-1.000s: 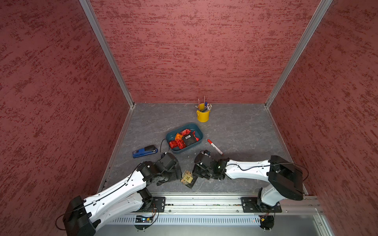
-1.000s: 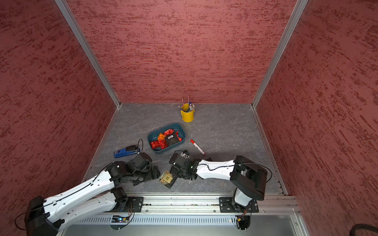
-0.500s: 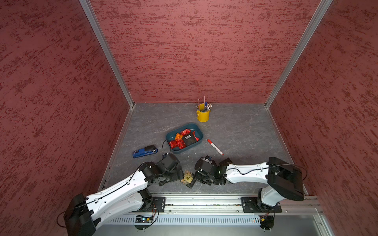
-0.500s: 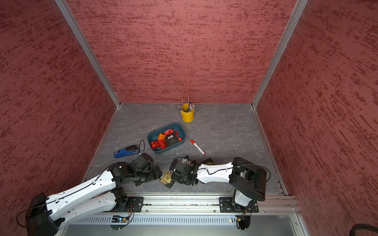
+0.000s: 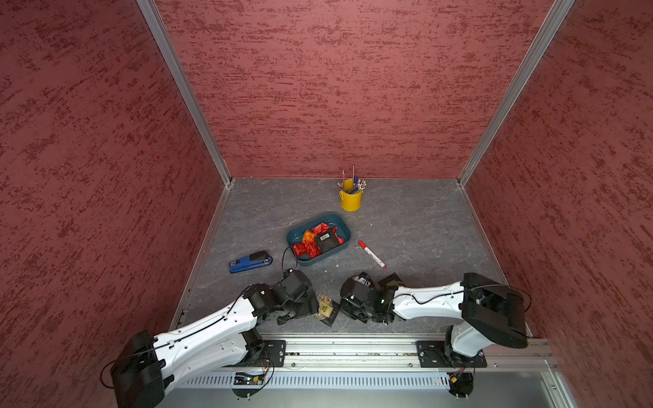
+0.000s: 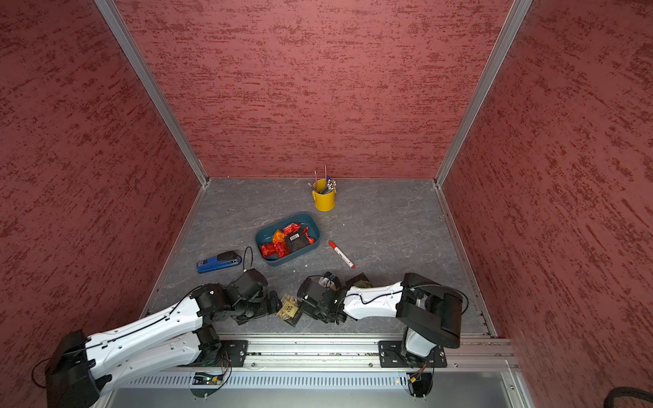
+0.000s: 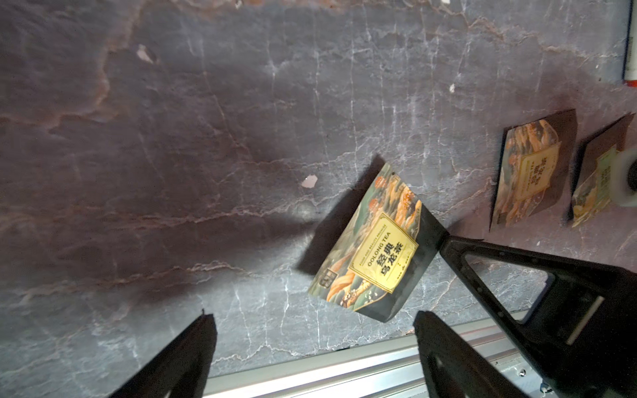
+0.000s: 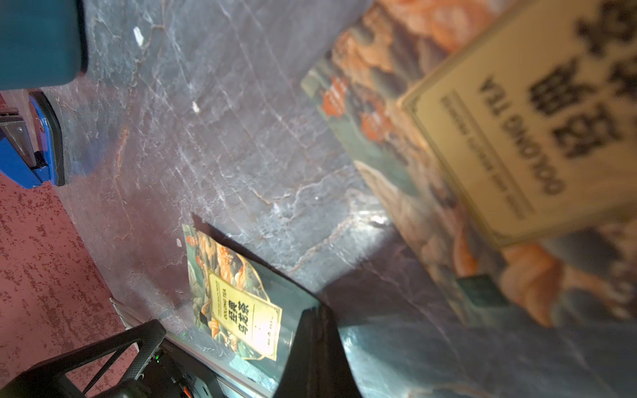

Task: Put the tea bags into the storage box
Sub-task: Pick up the tea bag from the center of the board.

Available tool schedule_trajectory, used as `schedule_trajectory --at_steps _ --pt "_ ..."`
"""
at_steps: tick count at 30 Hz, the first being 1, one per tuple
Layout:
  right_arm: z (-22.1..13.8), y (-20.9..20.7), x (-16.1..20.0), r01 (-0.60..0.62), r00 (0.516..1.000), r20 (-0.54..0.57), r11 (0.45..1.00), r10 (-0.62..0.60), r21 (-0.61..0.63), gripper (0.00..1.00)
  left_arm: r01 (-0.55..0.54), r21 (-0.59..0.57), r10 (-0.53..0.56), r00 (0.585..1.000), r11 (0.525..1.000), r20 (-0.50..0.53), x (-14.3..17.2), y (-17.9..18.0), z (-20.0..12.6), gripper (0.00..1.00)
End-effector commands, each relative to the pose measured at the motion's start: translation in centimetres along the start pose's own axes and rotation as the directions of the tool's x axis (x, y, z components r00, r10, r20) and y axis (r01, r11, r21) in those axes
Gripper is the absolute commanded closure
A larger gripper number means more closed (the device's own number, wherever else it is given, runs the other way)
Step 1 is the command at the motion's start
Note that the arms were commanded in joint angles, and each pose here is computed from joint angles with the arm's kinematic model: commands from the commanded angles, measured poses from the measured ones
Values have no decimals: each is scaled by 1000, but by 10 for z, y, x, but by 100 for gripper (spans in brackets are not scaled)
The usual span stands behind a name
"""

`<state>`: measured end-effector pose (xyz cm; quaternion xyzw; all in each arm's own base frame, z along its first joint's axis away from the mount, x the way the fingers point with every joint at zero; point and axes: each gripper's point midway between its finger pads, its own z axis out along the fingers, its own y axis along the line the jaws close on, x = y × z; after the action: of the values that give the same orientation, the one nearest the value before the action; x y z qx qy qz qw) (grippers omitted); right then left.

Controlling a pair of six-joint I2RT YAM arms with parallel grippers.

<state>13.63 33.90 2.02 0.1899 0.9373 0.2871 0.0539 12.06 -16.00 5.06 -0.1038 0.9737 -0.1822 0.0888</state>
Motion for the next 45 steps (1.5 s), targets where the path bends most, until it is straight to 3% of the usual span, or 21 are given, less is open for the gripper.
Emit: schedule_trajectory --at_steps 1,27,38,45 --pt "0 -11 -3 -11 1000 28 1000 10 27 100 1 23 -1 1000 1000 -1 0 -5 4 9" --pt "3 -14 -2 -18 1000 20 999 18 35 100 77 132 -71 996 988 -47 16 -1 43 43" --pt "4 -14 -1 -19 1000 18 999 18 35 100 82 139 -79 997 987 -26 14 2 39 64" --pt "3 -15 -3 -17 999 27 999 16 31 100 64 132 -63 998 989 -10 9 -3 32 85"
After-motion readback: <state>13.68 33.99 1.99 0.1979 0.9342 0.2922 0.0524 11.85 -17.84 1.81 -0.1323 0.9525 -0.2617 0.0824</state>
